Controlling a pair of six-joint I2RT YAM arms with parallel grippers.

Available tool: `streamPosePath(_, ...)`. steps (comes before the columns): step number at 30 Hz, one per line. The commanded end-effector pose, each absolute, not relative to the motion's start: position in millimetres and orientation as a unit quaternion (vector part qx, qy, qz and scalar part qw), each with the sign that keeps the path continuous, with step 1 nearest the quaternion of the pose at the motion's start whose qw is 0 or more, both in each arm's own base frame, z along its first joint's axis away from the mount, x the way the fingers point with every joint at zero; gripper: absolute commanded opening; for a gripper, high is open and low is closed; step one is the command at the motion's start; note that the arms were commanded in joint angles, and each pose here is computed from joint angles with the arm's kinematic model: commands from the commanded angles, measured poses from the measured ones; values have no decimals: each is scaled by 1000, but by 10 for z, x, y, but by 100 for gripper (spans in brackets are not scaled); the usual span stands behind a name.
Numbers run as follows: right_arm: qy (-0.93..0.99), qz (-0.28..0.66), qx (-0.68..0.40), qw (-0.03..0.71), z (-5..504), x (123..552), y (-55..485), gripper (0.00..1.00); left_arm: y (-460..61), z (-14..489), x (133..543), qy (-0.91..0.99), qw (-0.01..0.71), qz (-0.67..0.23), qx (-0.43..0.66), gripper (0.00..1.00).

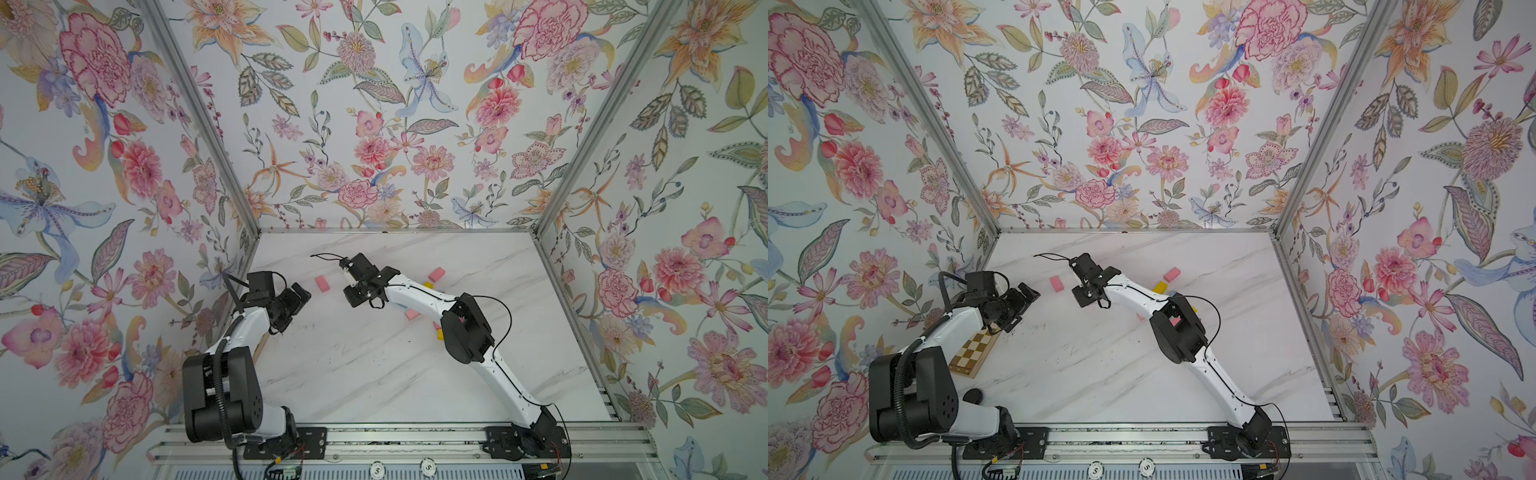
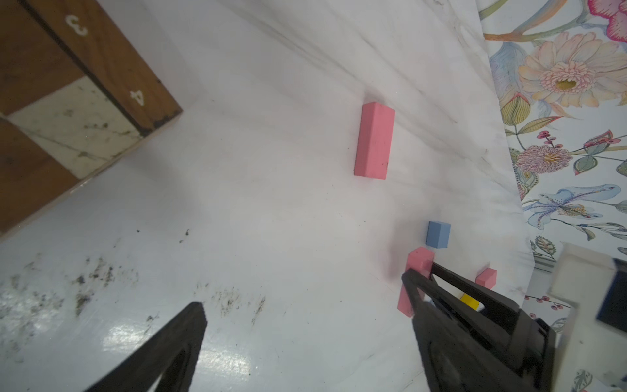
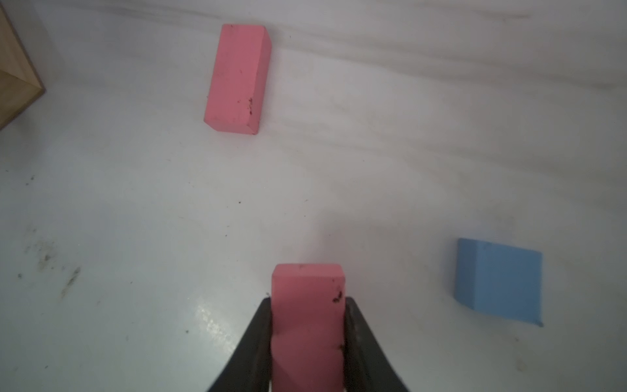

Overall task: Assemble the letter v with building blocks
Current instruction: Place the building block at the center of the board.

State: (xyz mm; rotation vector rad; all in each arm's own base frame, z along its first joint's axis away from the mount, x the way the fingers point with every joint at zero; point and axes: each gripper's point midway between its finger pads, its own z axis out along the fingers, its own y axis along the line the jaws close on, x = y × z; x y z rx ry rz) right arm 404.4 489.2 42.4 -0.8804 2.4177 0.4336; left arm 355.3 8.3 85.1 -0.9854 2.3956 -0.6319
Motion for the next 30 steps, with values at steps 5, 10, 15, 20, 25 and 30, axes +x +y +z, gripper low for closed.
streamPosePath(5, 898, 176, -317, 250, 408, 3989, 4965, 38, 41, 885, 3515, 867, 242, -254, -352, 99)
streamPosePath(10, 895, 184, -317, 255, 598, 3986, 4916, 53, 87, 977, 3501, 871, 253, -239, -346, 99)
streamPosePath(15, 891, 196, -292, 287, 1176, 4130, 4609, 65, -25, 1173, 3573, 883, 266, -227, -314, 99)
streamPosePath(20, 887, 209, -235, 339, 1741, 4242, 3946, 88, -346, 1298, 3690, 906, 277, -192, -257, 98)
streamPosePath(25, 891, 212, -142, 374, 1993, 4278, 2973, 99, -796, 1254, 3828, 926, 271, -167, -203, 93)
streamPosePath(30, 900, 185, -85, 386, 1955, 4206, 2213, 99, -1250, 1018, 3929, 954, 234, -116, -147, 92)
